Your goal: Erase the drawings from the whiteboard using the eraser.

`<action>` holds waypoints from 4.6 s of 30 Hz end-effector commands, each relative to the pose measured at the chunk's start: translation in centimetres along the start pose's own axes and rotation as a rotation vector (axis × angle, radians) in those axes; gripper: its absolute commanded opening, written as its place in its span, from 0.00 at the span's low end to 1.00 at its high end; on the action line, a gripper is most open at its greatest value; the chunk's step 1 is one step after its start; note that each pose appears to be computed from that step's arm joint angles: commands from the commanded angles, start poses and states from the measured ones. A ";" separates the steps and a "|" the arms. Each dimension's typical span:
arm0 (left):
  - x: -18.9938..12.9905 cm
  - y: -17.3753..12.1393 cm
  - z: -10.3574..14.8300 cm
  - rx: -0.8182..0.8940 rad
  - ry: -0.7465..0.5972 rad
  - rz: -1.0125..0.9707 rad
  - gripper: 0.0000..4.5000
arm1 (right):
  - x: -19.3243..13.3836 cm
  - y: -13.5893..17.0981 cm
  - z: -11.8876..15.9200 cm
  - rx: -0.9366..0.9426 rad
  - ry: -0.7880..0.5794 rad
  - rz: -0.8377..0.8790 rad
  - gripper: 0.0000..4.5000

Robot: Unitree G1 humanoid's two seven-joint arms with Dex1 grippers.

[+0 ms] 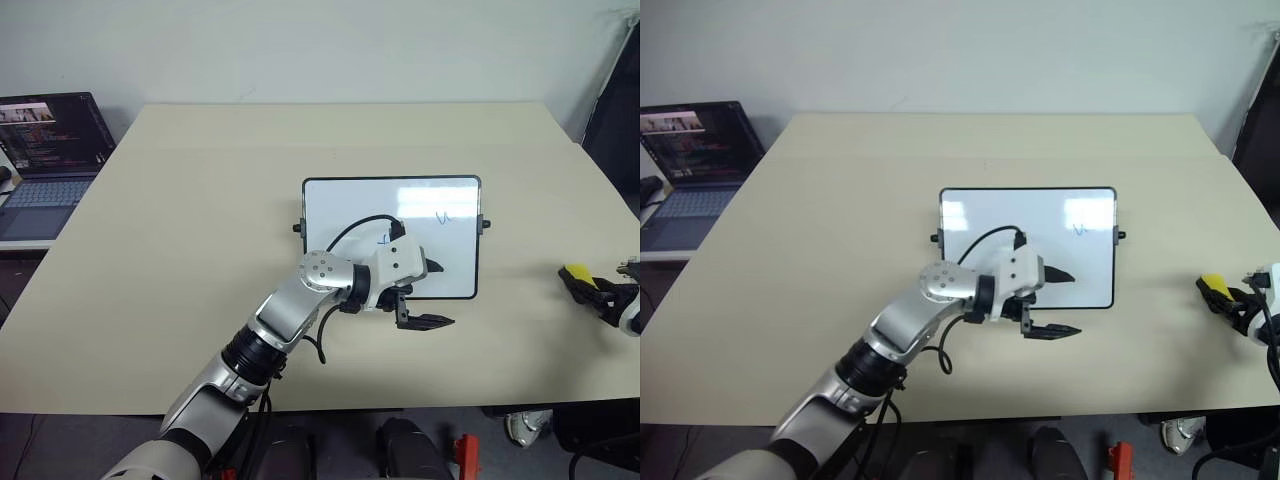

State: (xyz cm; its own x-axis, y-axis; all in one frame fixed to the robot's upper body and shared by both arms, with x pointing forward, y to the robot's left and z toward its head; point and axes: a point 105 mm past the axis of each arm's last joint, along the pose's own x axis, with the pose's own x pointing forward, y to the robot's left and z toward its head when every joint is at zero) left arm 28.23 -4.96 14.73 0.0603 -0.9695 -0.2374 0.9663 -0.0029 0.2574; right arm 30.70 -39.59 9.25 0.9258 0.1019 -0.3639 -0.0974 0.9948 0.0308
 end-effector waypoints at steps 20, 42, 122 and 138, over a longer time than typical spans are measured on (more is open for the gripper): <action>-10.7 2.0 0.1 0.029 0.040 0.187 1.00 | -3.7 7.0 9.6 -0.239 -0.266 0.115 0.25; -21.2 2.0 -7.8 0.121 0.214 0.592 1.00 | 2.1 32.1 12.2 -0.793 -0.519 0.639 0.25; -18.2 2.0 2.2 0.051 0.045 0.358 1.00 | -0.9 28.5 13.2 -0.783 -0.394 0.670 0.25; -18.3 1.8 -0.2 0.044 0.123 0.332 1.00 | 1.9 28.7 13.0 -0.794 -0.438 0.557 0.25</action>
State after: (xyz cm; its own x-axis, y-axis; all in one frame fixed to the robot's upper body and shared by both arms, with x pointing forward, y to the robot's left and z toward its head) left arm 29.01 12.52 18.72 0.3895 -0.8872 -0.2473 0.8945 0.3003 0.3313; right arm 34.28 -10.89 20.61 0.7001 0.6979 -0.1512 -0.6504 0.5358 -0.5383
